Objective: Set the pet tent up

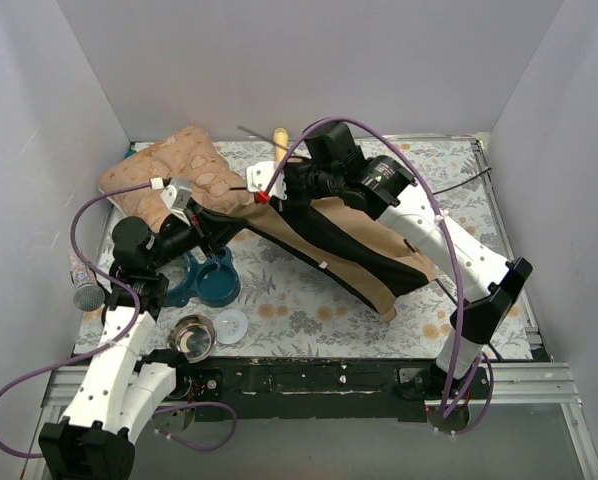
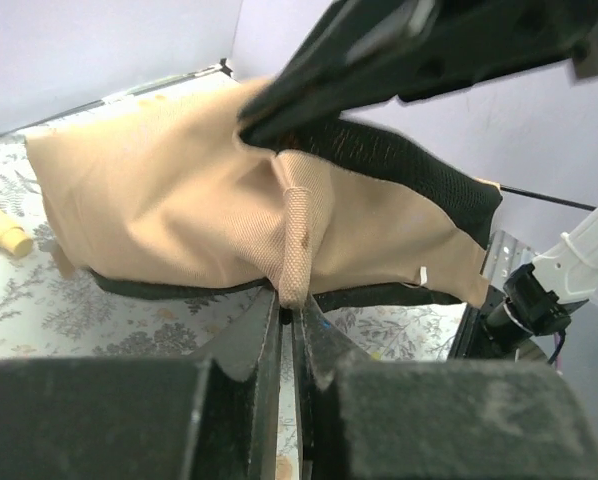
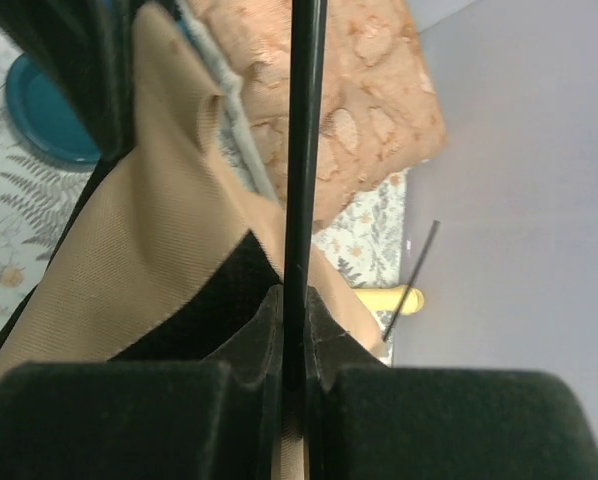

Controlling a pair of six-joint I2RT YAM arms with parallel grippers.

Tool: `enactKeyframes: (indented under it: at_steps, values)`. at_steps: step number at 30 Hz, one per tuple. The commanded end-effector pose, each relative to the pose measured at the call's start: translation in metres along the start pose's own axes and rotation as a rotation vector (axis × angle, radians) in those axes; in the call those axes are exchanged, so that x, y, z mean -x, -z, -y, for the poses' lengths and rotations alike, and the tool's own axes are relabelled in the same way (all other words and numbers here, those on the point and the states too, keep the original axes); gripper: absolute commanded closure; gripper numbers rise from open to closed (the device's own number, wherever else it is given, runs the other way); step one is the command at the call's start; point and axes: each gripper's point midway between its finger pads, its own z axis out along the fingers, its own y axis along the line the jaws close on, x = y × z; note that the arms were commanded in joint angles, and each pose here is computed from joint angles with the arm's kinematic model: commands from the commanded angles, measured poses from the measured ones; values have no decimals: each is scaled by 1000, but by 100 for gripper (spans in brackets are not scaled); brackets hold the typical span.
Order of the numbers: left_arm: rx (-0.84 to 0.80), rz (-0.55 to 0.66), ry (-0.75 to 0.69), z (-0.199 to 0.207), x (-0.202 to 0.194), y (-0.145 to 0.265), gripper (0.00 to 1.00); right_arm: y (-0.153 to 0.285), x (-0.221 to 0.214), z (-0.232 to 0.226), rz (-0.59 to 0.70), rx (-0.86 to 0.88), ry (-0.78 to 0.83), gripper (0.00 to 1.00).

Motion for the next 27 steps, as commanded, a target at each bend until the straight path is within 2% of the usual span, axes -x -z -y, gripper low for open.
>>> enactKeyframes:
  at_steps: [1, 2, 7, 11, 13, 21, 27]
  values:
    - [75, -61, -207, -2, 13, 17, 100, 10, -47, -26, -162, 82, 43, 99]
    - [80, -85, -232, -4, 10, 18, 100, 8, -48, -31, -163, 100, 29, 97]
    - [92, -201, -309, -13, -5, 25, 100, 11, -26, -44, -85, 178, -101, 63]
    - [86, -263, -390, -19, -11, 28, 100, 15, -7, -56, -5, 224, -189, 47]
    - [71, -277, -425, -17, -13, 31, 100, 16, 6, -57, 46, 237, -228, 43]
    - [43, -272, -451, -11, -11, 32, 100, 17, 71, -50, 311, 297, -342, 46]
    - [40, -274, -439, -11, -8, 29, 100, 4, 92, -54, 402, 339, -345, 53]
